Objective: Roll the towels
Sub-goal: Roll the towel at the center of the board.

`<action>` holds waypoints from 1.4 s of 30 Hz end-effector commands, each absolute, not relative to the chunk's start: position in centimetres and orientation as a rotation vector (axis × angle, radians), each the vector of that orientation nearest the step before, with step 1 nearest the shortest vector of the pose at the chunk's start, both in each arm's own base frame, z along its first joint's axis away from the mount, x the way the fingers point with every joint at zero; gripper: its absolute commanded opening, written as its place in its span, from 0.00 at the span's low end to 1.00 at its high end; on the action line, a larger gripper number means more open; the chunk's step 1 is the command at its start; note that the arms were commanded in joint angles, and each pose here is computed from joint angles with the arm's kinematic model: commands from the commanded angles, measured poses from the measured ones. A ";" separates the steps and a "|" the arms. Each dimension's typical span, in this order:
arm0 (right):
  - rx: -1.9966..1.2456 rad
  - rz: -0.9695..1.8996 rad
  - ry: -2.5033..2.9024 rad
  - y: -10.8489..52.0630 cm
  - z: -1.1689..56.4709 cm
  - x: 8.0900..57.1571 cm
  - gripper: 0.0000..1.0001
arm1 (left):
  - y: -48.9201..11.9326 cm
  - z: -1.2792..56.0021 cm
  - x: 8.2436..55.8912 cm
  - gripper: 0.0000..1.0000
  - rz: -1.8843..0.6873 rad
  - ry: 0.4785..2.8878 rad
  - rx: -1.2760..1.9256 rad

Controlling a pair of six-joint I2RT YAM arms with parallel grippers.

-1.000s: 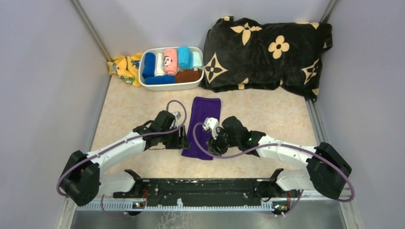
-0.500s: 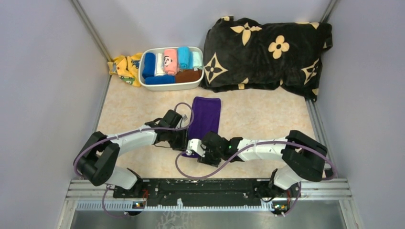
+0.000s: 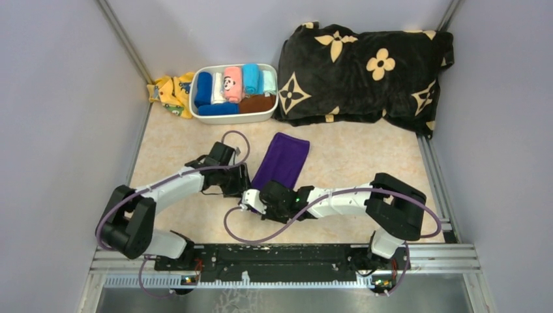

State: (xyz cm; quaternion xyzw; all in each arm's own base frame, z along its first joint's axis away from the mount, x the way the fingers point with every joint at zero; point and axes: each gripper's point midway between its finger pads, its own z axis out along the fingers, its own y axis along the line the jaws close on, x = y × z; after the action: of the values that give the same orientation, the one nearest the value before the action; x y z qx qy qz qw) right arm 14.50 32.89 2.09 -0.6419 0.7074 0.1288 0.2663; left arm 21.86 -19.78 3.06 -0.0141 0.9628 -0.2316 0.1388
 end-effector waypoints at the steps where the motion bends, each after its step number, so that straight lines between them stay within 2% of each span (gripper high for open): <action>1: -1.652 0.540 1.988 35.2 3.1 12.8 0.00 | -16.9 4.9 22.6 0.63 -0.568 2.720 -0.196; 7: -1.376 0.826 2.095 37.0 5.5 13.0 0.00 | -14.9 6.7 21.0 0.67 -0.562 2.683 -0.459; 16: -0.977 1.148 2.217 36.4 6.9 14.2 0.00 | -15.5 5.5 17.7 0.66 -0.675 2.740 -0.695; 23: -0.800 1.289 2.315 35.6 6.2 13.7 0.00 | -16.6 5.0 17.1 0.66 -0.778 2.742 -0.831; 29: -0.689 1.322 2.414 34.7 4.7 13.6 0.00 | -17.6 4.5 17.8 0.61 -0.842 2.730 -0.864; 35: -0.688 1.343 2.439 34.6 4.4 13.3 0.00 | -17.6 3.6 19.3 0.51 -0.785 2.734 -0.841; 38: -0.712 1.337 2.459 34.5 4.3 13.1 0.00 | -17.1 3.3 20.2 0.38 -0.712 2.731 -0.814; 42: -0.745 1.317 2.511 34.1 3.8 12.7 0.00 | -15.8 3.5 21.4 0.12 -0.581 2.724 -0.761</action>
State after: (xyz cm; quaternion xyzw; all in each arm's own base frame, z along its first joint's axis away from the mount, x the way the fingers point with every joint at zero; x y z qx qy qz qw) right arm 12.80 33.64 3.25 -0.2384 0.8583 0.4384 0.1197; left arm 18.85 -16.75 2.36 -0.2799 0.9303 -0.2248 0.0757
